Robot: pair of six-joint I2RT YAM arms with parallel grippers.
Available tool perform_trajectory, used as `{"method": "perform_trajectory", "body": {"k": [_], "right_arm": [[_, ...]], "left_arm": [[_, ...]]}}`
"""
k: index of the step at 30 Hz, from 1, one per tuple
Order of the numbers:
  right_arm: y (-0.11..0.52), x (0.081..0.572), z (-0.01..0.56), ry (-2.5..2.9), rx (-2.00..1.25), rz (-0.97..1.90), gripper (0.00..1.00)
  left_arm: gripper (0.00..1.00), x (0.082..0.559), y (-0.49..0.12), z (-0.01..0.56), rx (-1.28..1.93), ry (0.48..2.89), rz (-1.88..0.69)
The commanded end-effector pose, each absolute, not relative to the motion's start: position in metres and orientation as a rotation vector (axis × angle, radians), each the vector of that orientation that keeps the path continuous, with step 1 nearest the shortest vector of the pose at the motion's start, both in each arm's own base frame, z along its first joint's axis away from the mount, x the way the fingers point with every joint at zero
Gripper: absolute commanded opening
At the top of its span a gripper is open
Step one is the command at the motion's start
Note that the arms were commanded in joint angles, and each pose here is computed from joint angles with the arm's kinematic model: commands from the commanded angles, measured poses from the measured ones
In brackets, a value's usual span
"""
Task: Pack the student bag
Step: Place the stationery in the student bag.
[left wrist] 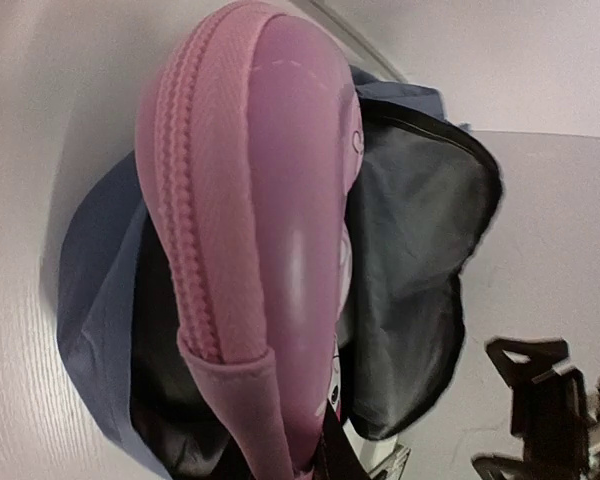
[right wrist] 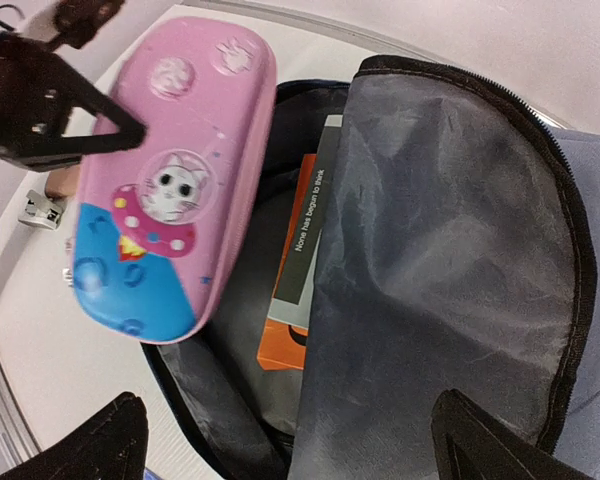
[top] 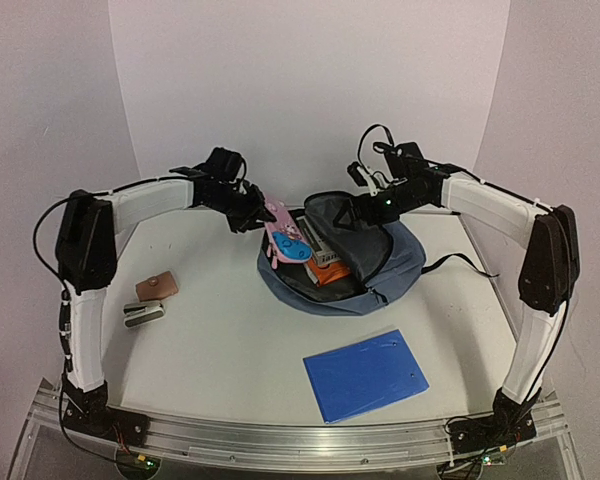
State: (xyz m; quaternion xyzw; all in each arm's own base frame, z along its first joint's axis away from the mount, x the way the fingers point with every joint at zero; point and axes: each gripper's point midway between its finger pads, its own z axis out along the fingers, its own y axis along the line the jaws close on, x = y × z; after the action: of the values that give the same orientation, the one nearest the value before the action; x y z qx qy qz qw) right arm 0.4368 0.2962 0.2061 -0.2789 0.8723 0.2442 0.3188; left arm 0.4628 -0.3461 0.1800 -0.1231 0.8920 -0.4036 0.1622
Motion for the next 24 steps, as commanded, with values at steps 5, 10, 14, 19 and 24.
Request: {"method": "perform_trajectory", "body": {"k": [5, 10, 14, 19, 24], "right_arm": [[0.295, 0.431, 0.207, 2.296, -0.735, 0.642, 0.98], [0.296, 0.431, 0.205, 2.299, -0.739, 0.644, 0.98], [0.297, 0.43, 0.203, 2.303, -0.741, 0.653, 0.98], [0.301, 0.43, 0.202, 2.306, -0.742, 0.679, 0.98], [0.307, 0.432, 0.201, 2.309, -0.74, 0.713, 0.98]], "left_arm": [[0.0, 0.477, -0.358, 0.138, -0.494, 2.697, -0.87], [0.0, 0.473, -0.371, 0.123, -0.441, 2.748, -0.802], [0.01, 0.46, -0.383, 0.124, -0.389, 2.776, -0.787], [0.01, 0.446, -0.376, 0.114, -0.445, 2.819, -0.716], [0.24, 0.447, -0.369, 0.103, -0.521, 2.824, -0.649]]}}
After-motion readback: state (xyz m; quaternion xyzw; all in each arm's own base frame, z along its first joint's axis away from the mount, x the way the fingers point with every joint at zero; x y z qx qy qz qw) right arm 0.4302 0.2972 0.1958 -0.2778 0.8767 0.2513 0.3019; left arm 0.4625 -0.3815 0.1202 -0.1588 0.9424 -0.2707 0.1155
